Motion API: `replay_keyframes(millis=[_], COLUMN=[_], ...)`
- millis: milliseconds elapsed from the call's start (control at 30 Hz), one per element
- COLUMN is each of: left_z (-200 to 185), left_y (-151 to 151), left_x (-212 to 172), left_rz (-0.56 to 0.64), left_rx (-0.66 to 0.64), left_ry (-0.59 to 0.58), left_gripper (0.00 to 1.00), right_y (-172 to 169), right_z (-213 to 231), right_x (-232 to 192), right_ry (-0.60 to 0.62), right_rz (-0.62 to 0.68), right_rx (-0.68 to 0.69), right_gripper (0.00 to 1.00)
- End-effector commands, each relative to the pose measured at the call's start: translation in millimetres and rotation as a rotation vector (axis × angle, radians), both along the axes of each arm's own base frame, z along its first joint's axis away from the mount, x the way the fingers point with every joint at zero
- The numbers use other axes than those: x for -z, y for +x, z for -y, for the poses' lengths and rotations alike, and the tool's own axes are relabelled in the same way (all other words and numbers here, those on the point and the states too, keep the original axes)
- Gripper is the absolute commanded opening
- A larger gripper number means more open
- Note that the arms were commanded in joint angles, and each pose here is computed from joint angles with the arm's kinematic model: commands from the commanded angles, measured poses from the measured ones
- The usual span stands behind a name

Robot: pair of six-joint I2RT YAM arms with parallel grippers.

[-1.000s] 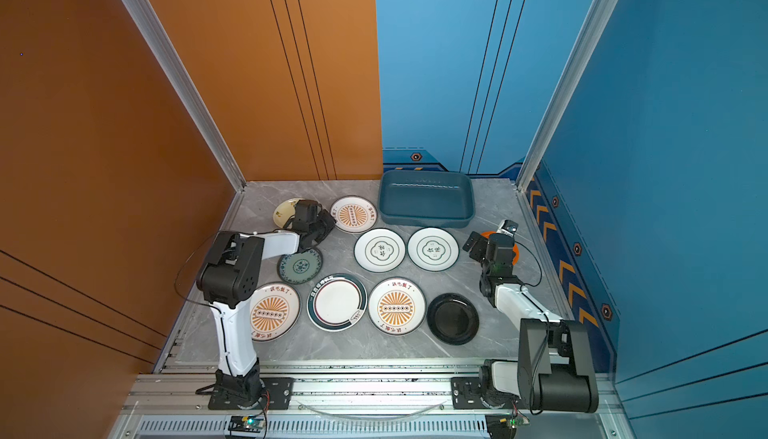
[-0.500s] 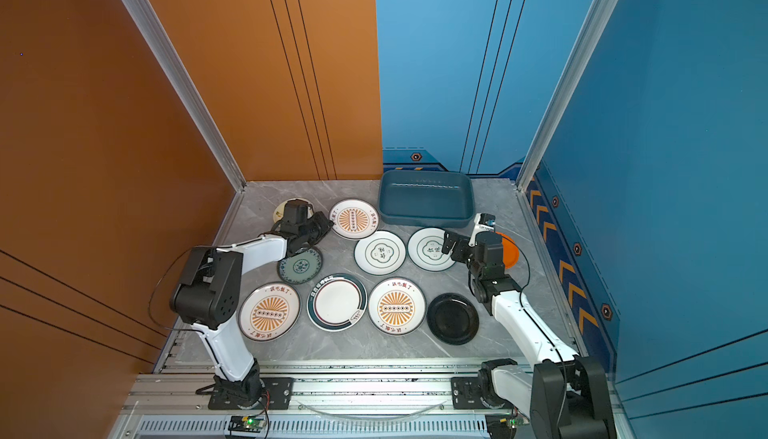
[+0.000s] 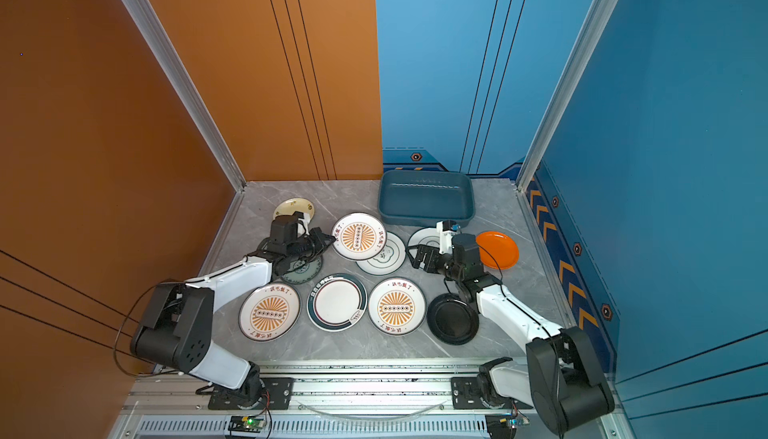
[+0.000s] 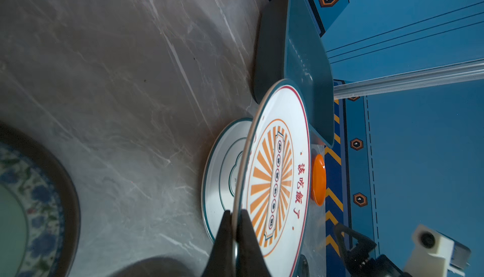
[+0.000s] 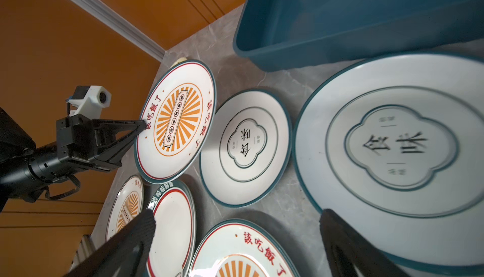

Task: Place the plates into the plastic bin on the countertop
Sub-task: 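Grasp the raised sunburst plate with the right gripper from the left gripper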

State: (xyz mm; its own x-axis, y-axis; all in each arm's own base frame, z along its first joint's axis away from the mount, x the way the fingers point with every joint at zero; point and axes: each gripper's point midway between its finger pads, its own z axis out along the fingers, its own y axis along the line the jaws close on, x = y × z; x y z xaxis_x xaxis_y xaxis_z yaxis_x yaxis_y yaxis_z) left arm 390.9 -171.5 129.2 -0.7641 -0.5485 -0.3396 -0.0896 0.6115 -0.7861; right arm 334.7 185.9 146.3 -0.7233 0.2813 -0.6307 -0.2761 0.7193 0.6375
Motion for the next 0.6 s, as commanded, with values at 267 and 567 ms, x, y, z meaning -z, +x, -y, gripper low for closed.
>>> replay_keyframes(millis=[267, 567], left_z=[27, 54], left_y=[-36, -36], left_x=[-30, -33], left_rz=[0.06, 0.076], left_rx=[0.14, 0.203], left_ry=[-0.072, -0.071], left_gripper=[0.0, 0.0], right_y=[24, 33], right_z=[-75, -103], right_x=[-18, -13], right_ry=[0.21, 0.298], right_rz=[0.025, -0.017], right_rx=[-0.177, -0.235], right_gripper=[0.87, 0.52])
